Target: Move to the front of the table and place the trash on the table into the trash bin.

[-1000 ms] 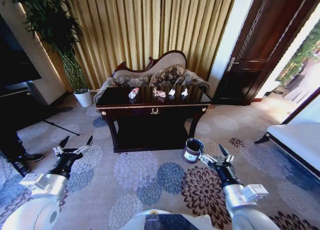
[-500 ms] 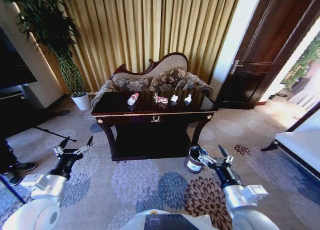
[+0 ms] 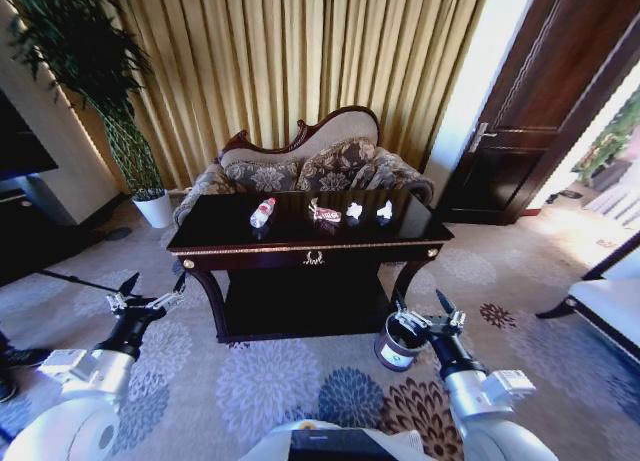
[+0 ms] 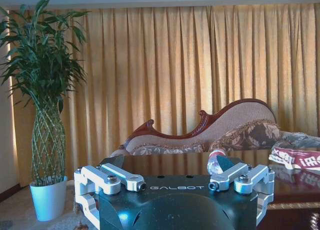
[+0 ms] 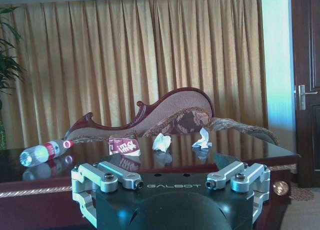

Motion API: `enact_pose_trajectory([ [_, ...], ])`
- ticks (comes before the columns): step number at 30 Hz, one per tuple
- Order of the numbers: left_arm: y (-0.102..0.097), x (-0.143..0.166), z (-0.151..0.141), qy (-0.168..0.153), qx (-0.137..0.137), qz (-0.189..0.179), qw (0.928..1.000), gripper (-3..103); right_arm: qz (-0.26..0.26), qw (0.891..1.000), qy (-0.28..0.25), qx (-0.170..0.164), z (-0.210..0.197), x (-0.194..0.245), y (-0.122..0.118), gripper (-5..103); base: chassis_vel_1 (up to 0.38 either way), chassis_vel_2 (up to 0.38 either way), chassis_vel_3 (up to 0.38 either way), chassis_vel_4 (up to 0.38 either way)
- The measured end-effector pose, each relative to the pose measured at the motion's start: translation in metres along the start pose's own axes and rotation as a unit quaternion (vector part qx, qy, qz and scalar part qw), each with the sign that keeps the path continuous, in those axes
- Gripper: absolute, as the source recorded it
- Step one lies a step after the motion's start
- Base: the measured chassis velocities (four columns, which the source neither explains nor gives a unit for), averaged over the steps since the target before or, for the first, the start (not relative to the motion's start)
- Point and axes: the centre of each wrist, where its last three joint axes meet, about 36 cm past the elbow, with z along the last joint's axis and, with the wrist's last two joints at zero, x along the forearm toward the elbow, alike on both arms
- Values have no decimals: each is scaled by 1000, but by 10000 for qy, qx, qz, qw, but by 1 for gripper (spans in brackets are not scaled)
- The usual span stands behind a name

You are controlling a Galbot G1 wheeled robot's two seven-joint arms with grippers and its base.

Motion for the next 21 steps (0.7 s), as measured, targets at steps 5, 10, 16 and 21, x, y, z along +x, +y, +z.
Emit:
enact_pose_trajectory([
  [5,1,0,-1,-10,-14,1,10000,100,9,10000,-14,-9,0,0,0,100,-226,189,221,-188],
  [10,1,0,-1,-15,-19,-2,10000,100,11,10000,-40,-18,-1,-1,0,100,-206,232,209,-217],
  [16,1,0,-1,-18,-13,-9,10000,100,12,10000,-53,-10,-1,-2,0,100,-214,213,225,-219],
  [21,0,1,-2,-27,-3,0,10000,100,-48,9999,-135,97,-2,-3,0,100,-211,212,220,-204],
])
